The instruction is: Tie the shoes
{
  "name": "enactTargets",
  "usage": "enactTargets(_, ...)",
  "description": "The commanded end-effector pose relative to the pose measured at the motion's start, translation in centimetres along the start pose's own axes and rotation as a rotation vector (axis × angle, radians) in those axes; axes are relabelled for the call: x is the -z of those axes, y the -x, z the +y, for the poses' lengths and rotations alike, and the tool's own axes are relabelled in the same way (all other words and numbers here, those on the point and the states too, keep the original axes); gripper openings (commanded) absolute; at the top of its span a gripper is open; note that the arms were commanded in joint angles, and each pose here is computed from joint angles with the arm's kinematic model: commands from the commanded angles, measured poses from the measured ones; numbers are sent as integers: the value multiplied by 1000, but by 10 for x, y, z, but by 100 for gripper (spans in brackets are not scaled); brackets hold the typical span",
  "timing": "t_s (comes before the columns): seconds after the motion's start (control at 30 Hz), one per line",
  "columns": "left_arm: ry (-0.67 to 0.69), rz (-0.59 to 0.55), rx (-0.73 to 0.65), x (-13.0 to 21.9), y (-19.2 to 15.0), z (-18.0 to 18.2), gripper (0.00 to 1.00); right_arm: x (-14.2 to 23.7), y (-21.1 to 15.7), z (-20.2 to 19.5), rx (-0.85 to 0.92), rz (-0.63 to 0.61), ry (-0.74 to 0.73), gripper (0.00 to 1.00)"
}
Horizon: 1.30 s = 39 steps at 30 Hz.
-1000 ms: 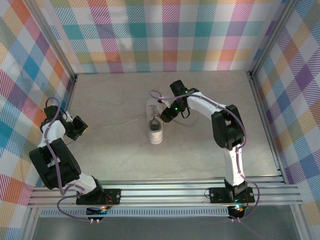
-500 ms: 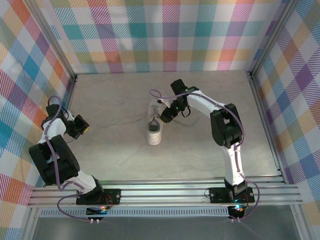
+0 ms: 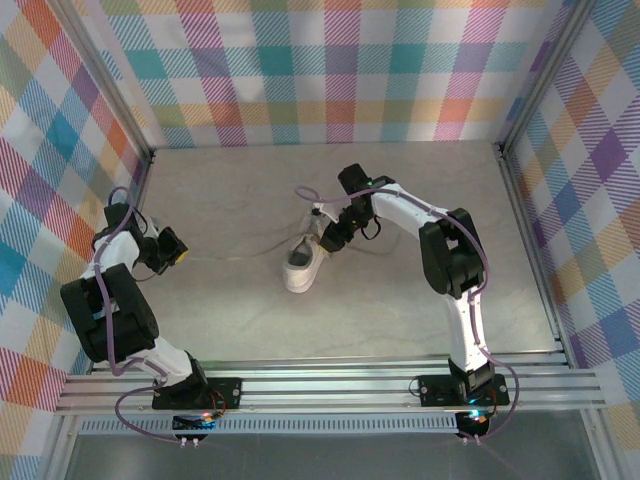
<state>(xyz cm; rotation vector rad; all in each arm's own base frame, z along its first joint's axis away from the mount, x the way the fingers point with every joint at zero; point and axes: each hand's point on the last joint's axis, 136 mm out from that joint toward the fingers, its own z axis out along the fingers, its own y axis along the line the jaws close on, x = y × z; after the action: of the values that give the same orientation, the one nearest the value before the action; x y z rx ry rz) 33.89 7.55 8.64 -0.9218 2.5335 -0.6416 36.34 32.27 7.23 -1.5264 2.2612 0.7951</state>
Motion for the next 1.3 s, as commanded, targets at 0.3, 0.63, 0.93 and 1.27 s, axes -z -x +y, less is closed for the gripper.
enactTargets(0.3,2,0,-8,3,5,-2,0,33,3,4,42,-126,-176,0)
enactTargets(0.63,47,-5,-28,6,6,5,0,42,-12,-4,40,-75,-282,0)
enactTargets(0.93,138,-81,0,32,21,28,0,53,-35,-29,3,36,-448,0)
enactTargets(1.27,209,-140,74,50,26,60,0,49,-43,-27,-2,64,-435,0)
